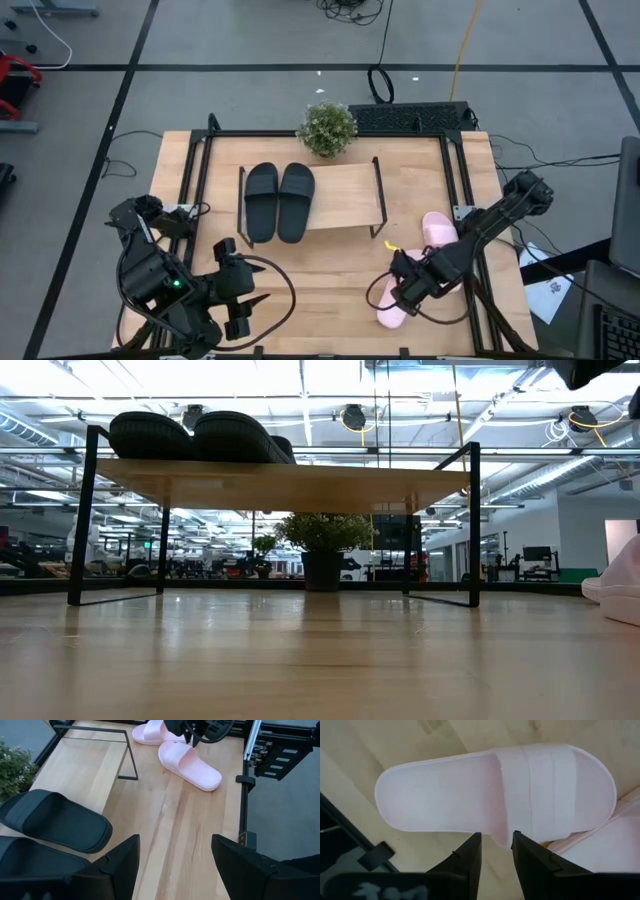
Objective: Pick and place slides into the shelf
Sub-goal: Put the bottom pink slide on the shelf
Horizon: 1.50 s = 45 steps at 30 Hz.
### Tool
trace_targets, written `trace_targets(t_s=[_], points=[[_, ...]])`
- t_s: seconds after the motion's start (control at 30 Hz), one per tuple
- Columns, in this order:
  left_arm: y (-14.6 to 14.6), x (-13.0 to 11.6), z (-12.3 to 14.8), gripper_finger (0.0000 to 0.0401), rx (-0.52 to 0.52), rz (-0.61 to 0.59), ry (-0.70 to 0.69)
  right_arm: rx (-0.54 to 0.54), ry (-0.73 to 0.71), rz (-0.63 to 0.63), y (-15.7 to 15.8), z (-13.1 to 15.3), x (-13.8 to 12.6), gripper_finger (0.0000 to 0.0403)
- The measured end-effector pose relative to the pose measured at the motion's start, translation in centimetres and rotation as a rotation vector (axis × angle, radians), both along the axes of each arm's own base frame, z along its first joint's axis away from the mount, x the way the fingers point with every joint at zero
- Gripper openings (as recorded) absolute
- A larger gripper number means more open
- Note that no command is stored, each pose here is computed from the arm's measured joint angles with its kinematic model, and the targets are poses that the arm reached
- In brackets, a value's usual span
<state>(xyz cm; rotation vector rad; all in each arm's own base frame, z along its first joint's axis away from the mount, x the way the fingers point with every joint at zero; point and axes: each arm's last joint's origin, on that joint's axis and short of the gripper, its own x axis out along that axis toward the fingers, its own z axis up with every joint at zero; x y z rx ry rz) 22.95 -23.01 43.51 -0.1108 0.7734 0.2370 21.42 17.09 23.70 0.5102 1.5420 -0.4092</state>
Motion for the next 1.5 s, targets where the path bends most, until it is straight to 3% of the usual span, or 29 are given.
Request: trace_targets(t_s=[0.3,0.83,1.27,1.5], points=[[0.0,0.0,0.0,0.0243,0.008,-0.008,0.002,0.008,0.068,0.041,0.3,-1.5,0.8,0.0098],[-0.2,-0.1,-0.1,0.0243,0.020,-0.023,0.006,-0.116,0.112,0.023,-0.3,-2.9,1.3,0.0098],[-1.2,0.5,-4.4,0.0243,0.112,-0.004,0.113,-0.120,0.107,0.011,-0.3,-2.9,1.3,0.0098],[-1.3,0.6,-4.8,0.0243,0.113,0.000,0.113,-0.153,0.104,-0.002,-0.4,-2.9,1.3,0.0098]])
